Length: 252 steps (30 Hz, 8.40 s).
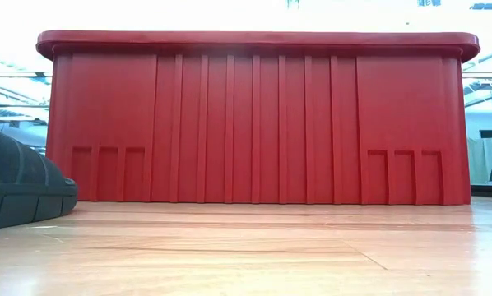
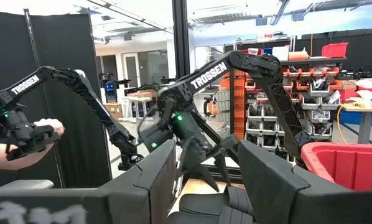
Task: Pick and place slides into bin
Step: Put the black slide into the red bin
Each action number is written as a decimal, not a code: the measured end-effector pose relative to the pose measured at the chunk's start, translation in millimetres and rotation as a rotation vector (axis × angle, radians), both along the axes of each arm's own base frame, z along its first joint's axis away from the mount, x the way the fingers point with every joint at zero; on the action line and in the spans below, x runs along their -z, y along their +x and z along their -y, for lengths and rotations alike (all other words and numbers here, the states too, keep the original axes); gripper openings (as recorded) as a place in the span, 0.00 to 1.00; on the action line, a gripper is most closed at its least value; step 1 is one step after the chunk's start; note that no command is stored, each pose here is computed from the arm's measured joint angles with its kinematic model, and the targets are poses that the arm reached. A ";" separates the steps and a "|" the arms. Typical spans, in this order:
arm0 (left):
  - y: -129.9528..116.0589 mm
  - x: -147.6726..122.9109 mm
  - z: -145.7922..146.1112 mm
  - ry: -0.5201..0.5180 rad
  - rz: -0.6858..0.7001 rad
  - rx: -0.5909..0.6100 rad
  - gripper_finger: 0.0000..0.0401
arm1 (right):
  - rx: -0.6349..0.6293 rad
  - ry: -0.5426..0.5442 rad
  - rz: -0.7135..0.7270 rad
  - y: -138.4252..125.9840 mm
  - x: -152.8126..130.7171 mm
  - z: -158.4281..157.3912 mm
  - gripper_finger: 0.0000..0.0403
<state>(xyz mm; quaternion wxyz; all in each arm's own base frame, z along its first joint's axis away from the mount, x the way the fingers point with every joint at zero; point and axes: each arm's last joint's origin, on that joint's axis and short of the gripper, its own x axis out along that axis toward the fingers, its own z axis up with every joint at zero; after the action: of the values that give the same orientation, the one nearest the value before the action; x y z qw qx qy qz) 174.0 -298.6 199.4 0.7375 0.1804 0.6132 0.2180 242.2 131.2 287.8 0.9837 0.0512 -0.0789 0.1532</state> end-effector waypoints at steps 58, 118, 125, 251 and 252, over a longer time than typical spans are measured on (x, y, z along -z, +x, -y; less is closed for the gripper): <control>8.3 39.4 -38.2 0.064 -0.044 -0.150 0.36 | 0.004 -0.005 -0.005 0.1 0.6 0.0 0.41; -24.3 -89.3 -57.8 -0.239 0.354 -0.095 0.00 | 0.005 -0.022 0.004 0.0 0.3 0.0 0.41; -27.8 -134.3 -72.8 -0.279 0.665 0.152 0.00 | 0.005 -0.020 0.015 -0.1 -0.8 0.1 0.41; 157.2 27.4 -463.1 0.244 0.175 0.048 0.05 | 0.767 -0.204 -0.296 -22.2 -9.6 185.0 0.41; 157.3 27.4 -462.7 0.244 0.173 0.049 0.05 | 0.767 -0.204 -0.296 -22.2 -9.6 185.0 0.41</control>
<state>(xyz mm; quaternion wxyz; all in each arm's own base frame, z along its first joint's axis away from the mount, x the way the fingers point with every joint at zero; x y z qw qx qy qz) 331.3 164.1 172.0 0.7654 0.2642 0.5115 0.2876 220.0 -53.8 297.3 0.9702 -0.0581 0.0656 -0.2257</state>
